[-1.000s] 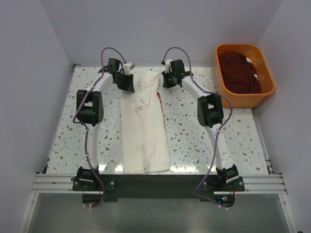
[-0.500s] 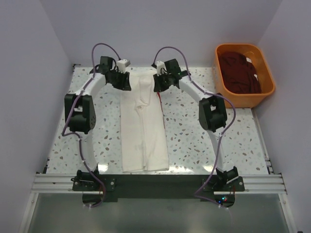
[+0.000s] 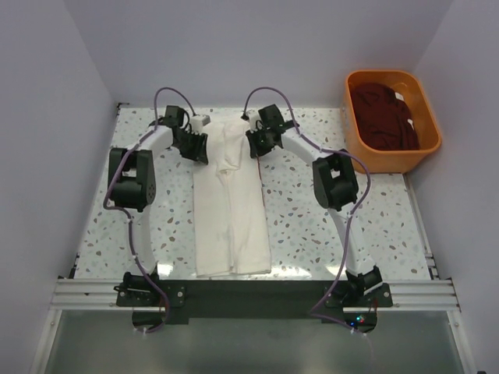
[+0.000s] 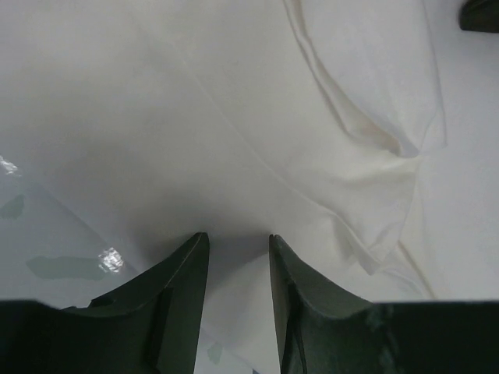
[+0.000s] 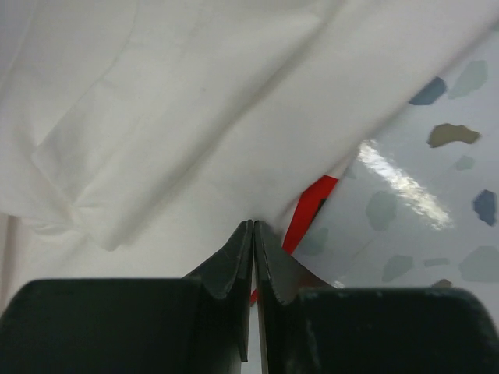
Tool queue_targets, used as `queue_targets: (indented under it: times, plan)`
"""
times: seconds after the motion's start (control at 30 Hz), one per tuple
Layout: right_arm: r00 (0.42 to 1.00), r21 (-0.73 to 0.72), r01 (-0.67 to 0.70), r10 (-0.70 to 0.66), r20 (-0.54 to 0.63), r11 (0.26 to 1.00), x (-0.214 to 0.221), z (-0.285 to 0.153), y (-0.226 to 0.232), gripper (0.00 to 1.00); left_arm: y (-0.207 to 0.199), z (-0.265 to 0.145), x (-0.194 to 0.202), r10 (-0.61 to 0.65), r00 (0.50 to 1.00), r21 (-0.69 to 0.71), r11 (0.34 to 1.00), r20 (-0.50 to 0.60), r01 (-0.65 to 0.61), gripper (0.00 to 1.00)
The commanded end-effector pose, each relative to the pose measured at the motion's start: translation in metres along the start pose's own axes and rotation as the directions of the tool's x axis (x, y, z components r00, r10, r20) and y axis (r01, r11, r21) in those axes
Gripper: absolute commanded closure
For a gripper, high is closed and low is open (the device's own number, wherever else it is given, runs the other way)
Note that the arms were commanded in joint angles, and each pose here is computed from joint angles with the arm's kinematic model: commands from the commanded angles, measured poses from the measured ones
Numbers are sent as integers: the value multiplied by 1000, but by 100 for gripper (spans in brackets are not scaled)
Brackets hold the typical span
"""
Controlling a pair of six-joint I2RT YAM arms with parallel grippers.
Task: Fold and stack the t-shirts
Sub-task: Fold the tshirt
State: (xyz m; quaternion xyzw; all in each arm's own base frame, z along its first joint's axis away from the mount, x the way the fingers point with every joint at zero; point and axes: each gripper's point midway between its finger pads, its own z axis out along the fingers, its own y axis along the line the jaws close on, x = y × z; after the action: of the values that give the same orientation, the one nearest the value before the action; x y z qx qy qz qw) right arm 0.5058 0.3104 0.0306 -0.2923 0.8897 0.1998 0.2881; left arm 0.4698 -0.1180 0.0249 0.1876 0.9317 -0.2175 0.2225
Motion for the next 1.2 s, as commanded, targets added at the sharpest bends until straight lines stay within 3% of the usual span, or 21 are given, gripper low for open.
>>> queue_targets:
  times: [0.0, 0.23, 0.5, 0.6, 0.67, 0.73, 0.77, 0.83, 0.87, 0.93, 1.0, 1.03, 1.07, 1.1, 1.13, 1.17]
  plan:
    - [1000, 179, 7, -2, -29, 984, 8, 0, -41, 92, 22, 7, -5, 7, 1000, -66, 998, -6, -7, 58]
    - [996, 300, -8, 35, -85, 954, 17, 14, -82, 92, 36, 32, -30, 4, 1000, -55, 998, 16, -3, 59]
    - [998, 374, -14, -10, 64, 927, -30, 6, -104, 90, 53, 40, -70, 63, 994, -92, 994, 93, -55, 57]
    - [992, 292, -4, -32, 119, 957, -50, -4, -86, 80, 51, 16, -96, 134, 977, -118, 986, 165, -115, 50]
    - [980, 196, 17, -55, 189, 981, -76, -29, -61, 66, 41, -2, -112, 181, 958, -108, 981, 224, -160, 45]
    - [946, 149, 60, -104, 308, 987, -119, -76, -36, 51, 15, -51, -147, 262, 903, -118, 965, 340, -236, 33]
    - [940, 115, 81, -114, 322, 990, -120, -85, -26, 47, 8, -60, -145, 281, 891, -115, 960, 355, -257, 27]
    - [890, 119, 131, -170, 423, 984, -150, -135, -7, 36, -25, -124, -177, 375, 789, -172, 927, 486, -334, 6]
    - [872, 109, 160, -192, 451, 981, -158, -153, 2, 33, -32, -131, -168, 398, 776, -176, 917, 489, -359, 0]
    - [833, 116, 232, -259, 490, 966, -168, -180, 16, 15, -64, -188, -182, 473, 668, -239, 878, 575, -415, 0]
    - [795, 118, 303, -319, 515, 946, -169, -212, 32, 2, -83, -219, -169, 498, 619, -272, 863, 608, -427, 0]
    - [800, 108, 322, -331, 501, 941, -157, -214, 34, 2, -87, -230, -167, 510, 591, -299, 856, 625, -422, 0]
    - [773, 114, 349, -355, 525, 930, -159, -238, 45, 1, -86, -222, -150, 503, 611, -292, 861, 612, -416, 0]
    - [757, 83, 426, -405, 514, 901, -148, -244, 57, 1, -99, -243, -145, 533, 569, -317, 840, 626, -440, 0]
    - [756, 49, 477, -438, 486, 878, -131, -243, 65, 1, -101, -234, -125, 575, 580, -307, 811, 577, -498, 0]
    - [773, -16, 514, -455, 443, 857, -108, -245, 74, 1, -113, -240, -112, 613, 558, -292, 776, 559, -560, 0]
